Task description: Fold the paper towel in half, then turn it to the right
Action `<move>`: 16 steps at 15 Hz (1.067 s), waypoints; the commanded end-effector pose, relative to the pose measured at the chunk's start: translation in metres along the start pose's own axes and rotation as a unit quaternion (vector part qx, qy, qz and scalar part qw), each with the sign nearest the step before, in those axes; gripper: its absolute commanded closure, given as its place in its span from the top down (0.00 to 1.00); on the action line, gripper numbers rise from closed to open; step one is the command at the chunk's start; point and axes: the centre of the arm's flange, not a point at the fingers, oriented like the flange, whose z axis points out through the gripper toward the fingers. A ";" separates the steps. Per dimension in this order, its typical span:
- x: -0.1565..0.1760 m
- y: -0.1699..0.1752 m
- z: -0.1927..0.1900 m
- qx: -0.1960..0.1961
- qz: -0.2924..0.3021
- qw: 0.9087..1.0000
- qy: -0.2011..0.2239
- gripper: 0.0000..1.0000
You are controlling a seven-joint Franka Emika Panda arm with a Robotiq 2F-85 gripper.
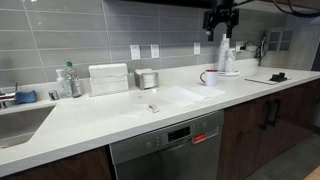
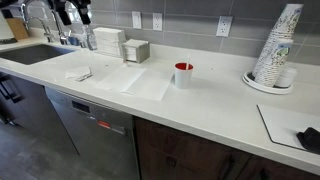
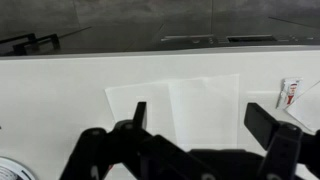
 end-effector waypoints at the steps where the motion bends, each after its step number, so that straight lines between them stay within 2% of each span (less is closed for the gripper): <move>1: 0.000 0.000 0.000 0.000 0.000 1.000 0.000 1.00; 8: 0.000 0.000 0.000 0.000 0.000 1.000 0.000 1.00; 13: 0.057 -0.001 0.027 -0.004 -0.025 0.999 -0.033 1.00; 16: 0.092 -0.009 0.056 0.016 -0.051 0.997 -0.057 1.00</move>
